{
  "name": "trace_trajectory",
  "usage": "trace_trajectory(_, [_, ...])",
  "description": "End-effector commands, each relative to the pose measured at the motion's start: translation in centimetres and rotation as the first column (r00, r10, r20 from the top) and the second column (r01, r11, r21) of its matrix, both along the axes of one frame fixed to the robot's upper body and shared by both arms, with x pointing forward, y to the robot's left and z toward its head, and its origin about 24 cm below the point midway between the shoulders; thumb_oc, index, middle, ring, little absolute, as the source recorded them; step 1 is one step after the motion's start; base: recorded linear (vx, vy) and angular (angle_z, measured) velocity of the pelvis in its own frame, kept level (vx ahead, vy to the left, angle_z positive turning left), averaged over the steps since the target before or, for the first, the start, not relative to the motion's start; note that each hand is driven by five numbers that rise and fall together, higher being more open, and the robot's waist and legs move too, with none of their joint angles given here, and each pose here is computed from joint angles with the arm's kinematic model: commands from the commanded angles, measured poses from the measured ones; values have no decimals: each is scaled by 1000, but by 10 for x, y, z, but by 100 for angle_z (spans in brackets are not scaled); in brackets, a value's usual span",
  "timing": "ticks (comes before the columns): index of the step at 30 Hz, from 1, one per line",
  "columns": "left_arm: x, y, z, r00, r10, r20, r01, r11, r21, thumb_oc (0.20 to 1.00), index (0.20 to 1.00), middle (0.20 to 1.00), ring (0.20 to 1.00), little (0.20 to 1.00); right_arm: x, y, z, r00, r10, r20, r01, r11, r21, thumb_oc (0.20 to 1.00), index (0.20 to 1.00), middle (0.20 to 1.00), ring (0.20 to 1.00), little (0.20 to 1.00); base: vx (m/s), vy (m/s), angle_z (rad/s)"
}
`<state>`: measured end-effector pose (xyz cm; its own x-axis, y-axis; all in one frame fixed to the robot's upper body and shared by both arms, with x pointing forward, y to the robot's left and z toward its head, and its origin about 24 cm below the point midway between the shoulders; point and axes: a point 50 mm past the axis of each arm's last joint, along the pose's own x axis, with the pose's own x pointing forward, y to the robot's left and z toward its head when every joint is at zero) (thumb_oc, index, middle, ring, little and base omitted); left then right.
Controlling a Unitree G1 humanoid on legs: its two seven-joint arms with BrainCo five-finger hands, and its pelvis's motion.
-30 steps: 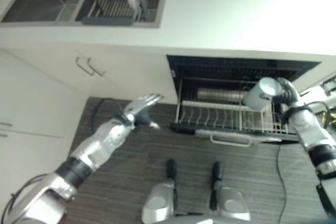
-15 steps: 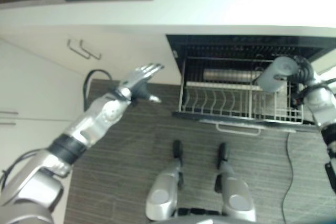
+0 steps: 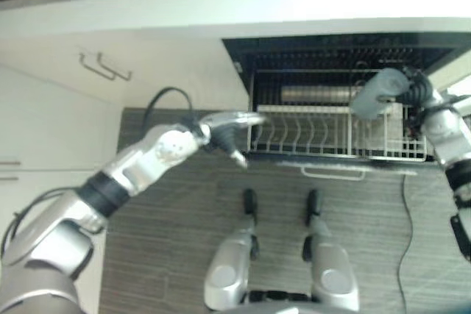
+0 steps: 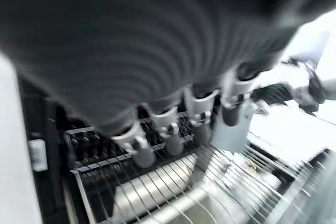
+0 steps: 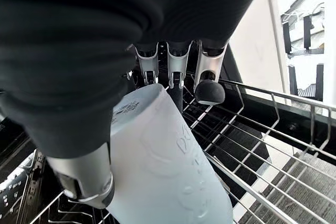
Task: Place the dishes in the dishwasher.
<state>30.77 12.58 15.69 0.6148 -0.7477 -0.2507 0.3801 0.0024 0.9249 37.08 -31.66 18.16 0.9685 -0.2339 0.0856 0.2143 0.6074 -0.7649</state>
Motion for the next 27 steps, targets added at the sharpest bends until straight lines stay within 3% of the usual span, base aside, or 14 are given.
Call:
trace_trajectory(1, [1,-6,9,999,-36,22,35,999,17,1000,1000,1000,1000,1000,6,2,40,996,28,82,-21,996,-84,200,200,200,200,200,-11,58,-14])
trace_trajectory(5, [-1,-13,1,997,-61,37,57,993,102,1000,1000,1000,1000,1000,9,6,47,996,40,83,-31,994,-105,200,200,200,200,200,0,36,-9])
trace_trajectory(20, [6,-20,-60,990,64,128,-91,972,218,1000,1000,1000,1000,1000,28,45,67,988,118,102,-103,984,-145,200,200,200,200,200,-25,-10,-11])
trace_trajectory(27, [-12,-23,-102,987,92,134,-119,969,214,1000,1000,1000,1000,1000,26,40,75,966,-6,257,41,991,-129,200,200,200,200,200,-9,-10,-3])
